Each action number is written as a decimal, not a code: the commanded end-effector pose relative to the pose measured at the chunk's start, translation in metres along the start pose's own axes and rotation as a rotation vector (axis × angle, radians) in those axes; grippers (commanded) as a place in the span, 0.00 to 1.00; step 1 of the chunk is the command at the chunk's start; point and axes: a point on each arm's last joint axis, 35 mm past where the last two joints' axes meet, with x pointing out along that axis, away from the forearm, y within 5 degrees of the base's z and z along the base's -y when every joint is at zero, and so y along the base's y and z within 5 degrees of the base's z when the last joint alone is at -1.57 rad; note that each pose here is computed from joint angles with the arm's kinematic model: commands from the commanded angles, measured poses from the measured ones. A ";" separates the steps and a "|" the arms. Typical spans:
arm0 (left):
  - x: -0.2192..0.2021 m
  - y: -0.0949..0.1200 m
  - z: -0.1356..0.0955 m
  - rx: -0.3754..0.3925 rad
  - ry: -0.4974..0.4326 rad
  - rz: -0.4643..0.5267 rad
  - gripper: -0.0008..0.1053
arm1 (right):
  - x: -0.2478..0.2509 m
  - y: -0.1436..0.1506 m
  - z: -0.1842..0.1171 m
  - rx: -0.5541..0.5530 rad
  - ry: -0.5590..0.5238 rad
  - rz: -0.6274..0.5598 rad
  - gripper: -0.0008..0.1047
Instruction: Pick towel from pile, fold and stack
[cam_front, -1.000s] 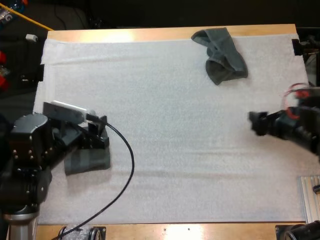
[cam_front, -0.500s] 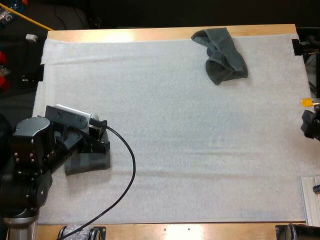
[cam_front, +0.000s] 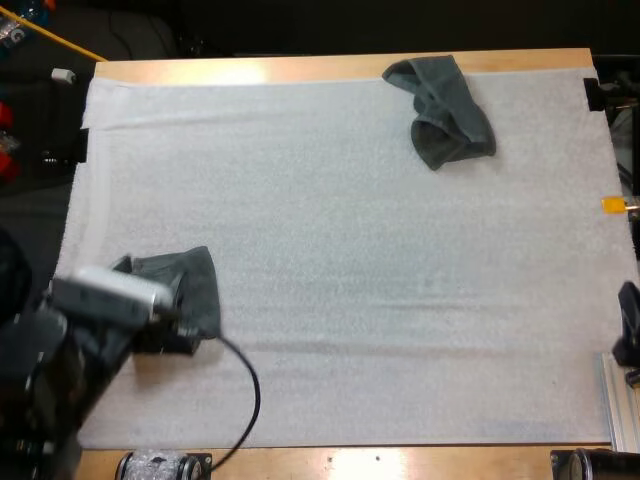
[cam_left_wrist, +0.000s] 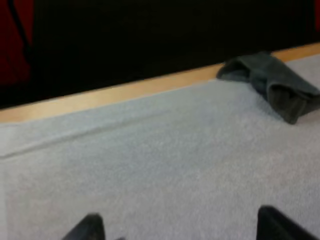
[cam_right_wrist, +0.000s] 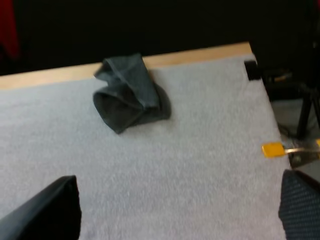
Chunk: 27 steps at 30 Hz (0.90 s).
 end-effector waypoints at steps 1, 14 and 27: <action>-0.006 0.000 -0.005 0.011 -0.012 0.014 0.57 | -0.007 0.002 -0.003 -0.017 -0.017 0.002 0.75; -0.046 0.001 -0.085 0.030 -0.066 0.009 0.57 | -0.071 0.020 -0.044 -0.033 -0.141 -0.028 0.75; -0.057 0.005 -0.136 0.057 0.081 0.022 0.57 | -0.098 0.031 -0.078 -0.030 -0.115 -0.021 0.75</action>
